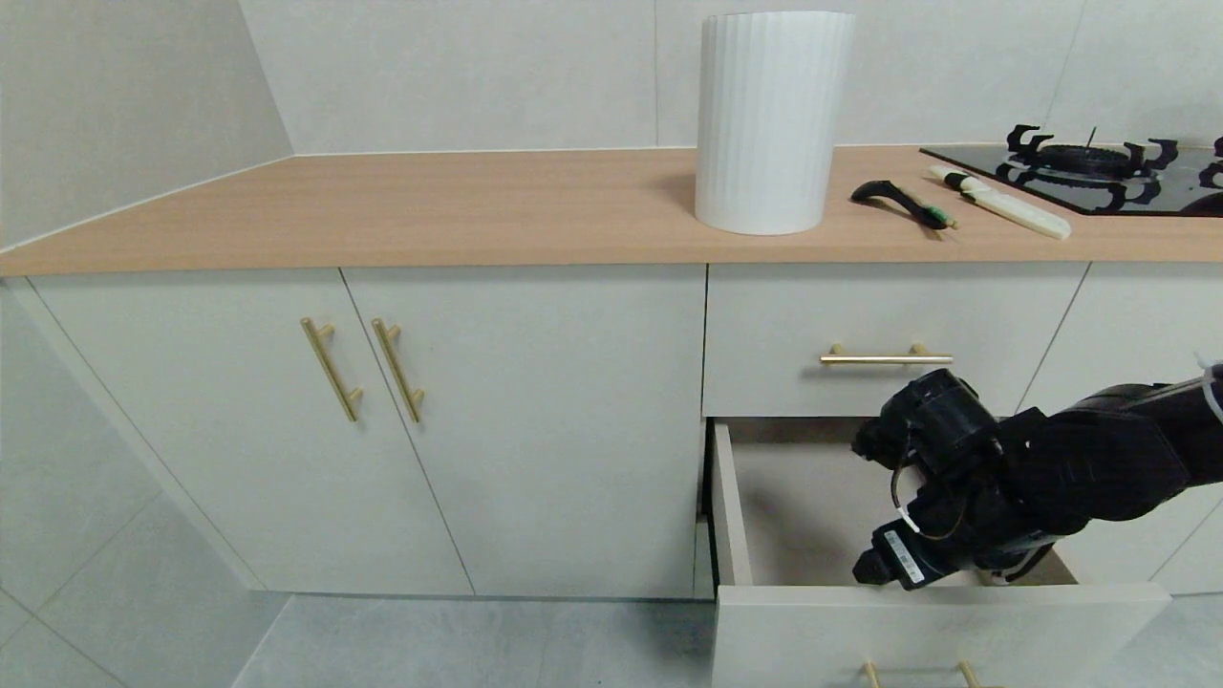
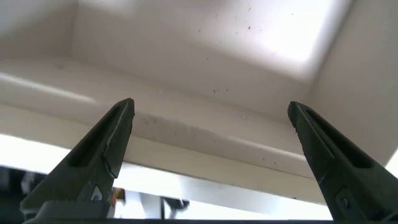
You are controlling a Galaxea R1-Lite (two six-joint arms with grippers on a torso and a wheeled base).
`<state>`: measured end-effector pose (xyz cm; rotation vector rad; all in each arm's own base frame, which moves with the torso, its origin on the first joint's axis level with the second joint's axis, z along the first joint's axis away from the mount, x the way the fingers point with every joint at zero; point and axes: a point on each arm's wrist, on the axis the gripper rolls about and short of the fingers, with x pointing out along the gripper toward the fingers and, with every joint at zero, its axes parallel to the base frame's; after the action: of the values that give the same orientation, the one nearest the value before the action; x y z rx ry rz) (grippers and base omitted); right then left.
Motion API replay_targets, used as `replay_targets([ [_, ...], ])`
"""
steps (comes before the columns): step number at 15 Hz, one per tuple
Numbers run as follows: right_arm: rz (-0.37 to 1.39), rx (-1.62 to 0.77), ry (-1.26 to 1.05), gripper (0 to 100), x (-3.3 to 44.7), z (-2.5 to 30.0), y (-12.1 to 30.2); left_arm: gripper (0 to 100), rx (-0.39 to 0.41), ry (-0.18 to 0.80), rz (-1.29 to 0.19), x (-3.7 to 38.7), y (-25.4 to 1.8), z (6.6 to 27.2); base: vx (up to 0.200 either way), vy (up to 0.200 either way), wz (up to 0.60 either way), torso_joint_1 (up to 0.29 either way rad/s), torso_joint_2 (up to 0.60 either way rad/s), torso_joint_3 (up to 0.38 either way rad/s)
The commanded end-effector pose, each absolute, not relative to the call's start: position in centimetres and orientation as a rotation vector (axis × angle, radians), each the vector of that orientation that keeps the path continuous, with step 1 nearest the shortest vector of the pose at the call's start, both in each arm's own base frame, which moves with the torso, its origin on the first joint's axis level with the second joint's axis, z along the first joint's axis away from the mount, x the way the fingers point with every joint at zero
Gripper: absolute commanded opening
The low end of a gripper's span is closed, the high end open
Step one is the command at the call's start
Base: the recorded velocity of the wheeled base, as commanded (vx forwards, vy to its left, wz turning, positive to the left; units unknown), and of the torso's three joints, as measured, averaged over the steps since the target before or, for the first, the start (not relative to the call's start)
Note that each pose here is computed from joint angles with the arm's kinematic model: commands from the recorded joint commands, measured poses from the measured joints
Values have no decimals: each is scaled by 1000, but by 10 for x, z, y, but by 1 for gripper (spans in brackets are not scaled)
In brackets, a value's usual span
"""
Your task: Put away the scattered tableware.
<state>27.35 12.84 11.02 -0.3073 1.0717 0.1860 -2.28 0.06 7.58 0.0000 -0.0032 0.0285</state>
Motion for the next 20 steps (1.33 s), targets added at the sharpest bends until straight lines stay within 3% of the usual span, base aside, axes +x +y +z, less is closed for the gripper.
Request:
replay_targets([
  [1, 209, -325, 1071, 100, 263, 119, 132, 100, 0, -3, 31, -23, 1, 76, 0, 0, 0, 0, 0, 0],
  [13, 266, -571, 1288, 100, 227, 114, 137, 100, 0, -3, 29, -23, 1, 76, 0, 0, 0, 0, 0, 0],
  [16, 253, -524, 1222, 100, 232, 127, 139, 100, 0, -3, 29, -23, 1, 76, 0, 0, 0, 0, 0, 0],
  [20, 144, -250, 1068, 100, 242, 167, 143, 100, 0, -3, 29, -23, 1, 76, 0, 0, 0, 0, 0, 0],
])
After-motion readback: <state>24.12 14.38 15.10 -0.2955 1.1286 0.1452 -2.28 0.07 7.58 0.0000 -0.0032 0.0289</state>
